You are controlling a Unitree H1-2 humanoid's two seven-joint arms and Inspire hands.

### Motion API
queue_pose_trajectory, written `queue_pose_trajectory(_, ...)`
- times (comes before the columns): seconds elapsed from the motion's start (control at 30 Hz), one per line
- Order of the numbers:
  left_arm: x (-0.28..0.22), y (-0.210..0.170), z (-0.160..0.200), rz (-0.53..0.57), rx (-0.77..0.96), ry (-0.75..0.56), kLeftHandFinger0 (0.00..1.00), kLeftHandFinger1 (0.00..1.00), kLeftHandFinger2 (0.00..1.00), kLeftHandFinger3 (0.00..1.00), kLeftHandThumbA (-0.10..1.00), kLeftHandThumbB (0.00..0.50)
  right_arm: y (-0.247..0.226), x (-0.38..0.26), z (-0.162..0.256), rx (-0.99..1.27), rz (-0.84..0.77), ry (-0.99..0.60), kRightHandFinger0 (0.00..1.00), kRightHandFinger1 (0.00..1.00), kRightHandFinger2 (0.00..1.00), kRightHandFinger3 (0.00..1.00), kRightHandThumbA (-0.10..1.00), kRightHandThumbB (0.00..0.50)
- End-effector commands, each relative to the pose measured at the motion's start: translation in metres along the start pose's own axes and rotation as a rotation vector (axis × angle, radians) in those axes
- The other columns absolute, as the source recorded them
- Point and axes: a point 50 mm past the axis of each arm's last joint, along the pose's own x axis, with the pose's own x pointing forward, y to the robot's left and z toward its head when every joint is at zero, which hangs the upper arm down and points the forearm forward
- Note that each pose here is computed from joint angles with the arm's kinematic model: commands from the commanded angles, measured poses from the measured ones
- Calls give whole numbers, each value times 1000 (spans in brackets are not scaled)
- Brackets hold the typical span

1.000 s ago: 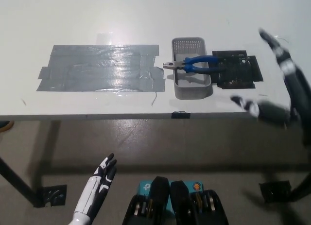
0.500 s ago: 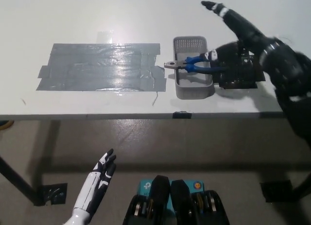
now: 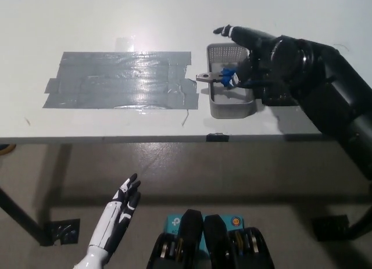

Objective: The robot picks the blue plier placed on top of the container and places it on the grey area of the table

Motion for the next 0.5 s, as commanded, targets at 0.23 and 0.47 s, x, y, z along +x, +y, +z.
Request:
queue_pose_trajectory(0.23, 4, 5, 15, -16, 60, -56, 1000, 1000, 1000, 1000, 1000, 312, -26, -2, 17, -198, -1, 8, 1000, 1000, 1000, 1000, 1000, 425)
queue_pose_trajectory(0.47, 4, 6, 16, -17, 59, -54, 1000, 1000, 1000, 1000, 1000, 312, -26, -4, 11, -196, 3, 24, 1000, 1000, 1000, 1000, 980, 415)
